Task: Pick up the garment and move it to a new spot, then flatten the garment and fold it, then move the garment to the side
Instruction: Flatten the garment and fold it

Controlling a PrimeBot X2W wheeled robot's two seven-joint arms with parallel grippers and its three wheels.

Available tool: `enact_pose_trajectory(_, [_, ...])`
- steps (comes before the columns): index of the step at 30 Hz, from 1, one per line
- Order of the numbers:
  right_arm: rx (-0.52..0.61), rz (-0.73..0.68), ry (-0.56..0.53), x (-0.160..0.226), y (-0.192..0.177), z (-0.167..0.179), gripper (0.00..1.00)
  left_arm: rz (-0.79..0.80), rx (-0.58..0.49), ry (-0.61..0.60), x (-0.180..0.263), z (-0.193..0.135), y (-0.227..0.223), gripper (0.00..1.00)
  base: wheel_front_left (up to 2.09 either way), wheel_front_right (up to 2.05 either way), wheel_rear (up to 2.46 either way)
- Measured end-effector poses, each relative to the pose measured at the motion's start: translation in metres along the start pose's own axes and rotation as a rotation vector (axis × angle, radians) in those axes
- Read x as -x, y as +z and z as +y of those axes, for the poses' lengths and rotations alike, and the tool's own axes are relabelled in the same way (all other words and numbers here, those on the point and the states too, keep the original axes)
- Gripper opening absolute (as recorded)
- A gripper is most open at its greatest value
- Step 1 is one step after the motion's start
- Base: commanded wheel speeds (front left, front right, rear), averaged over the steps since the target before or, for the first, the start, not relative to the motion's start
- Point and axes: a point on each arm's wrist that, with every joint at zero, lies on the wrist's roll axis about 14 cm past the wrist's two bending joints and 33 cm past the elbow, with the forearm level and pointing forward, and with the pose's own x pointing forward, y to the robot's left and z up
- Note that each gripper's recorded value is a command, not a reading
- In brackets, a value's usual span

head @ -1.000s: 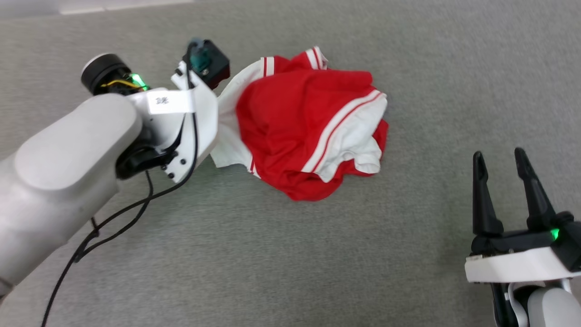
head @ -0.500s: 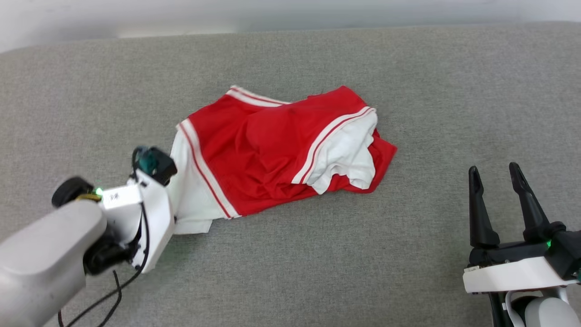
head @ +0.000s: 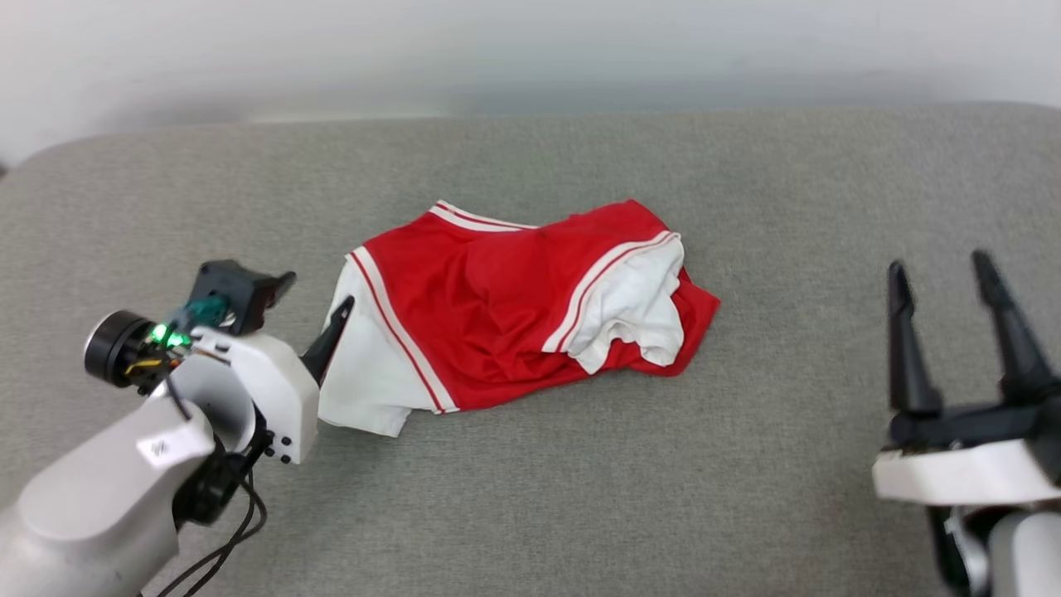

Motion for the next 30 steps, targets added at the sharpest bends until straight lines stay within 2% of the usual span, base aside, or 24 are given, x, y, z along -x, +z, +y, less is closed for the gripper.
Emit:
enact_pose_trajectory(3, [0.058,-0.075,0.039,-0.014,0.024,-0.001,1.0,-0.137,0.032,0.093,0.015,0.011,0.015,1.0,0.0,0.0,0.0])
enact_pose_trajectory(9, [0.16,-0.187,0.158,-0.042,0.059,0.012,1.0,-0.236,0.087,0.266,0.042,0.021,0.016,1.0,0.0,0.0,0.0])
enact_pose_trajectory(12, [0.203,-0.19,0.24,-0.054,0.059,0.025,1.0,-0.342,0.089,0.348,0.056,0.024,0.036,1.0,0.0,0.0,0.0])
enact_pose_trajectory(16, [0.268,-0.148,0.354,-0.069,0.053,0.043,1.0,-0.368,0.103,0.412,0.073,0.019,0.024,1.0,0.0,0.0,0.0])
enact_pose_trajectory(19, [0.289,-0.041,0.436,-0.082,0.041,0.059,1.0,-0.392,0.115,0.444,0.079,0.017,0.022,1.0,0.0,0.0,0.0])
enact_pose_trajectory(23, [0.318,0.176,0.551,-0.09,0.013,0.078,1.0,-0.404,0.138,0.474,0.083,0.015,0.015,1.0,0.0,0.0,0.0])
enact_pose_trajectory(30, [0.367,0.611,0.768,-0.072,-0.042,0.105,1.0,-0.398,0.168,0.498,0.079,0.017,0.002,1.0,0.0,0.0,0.0])
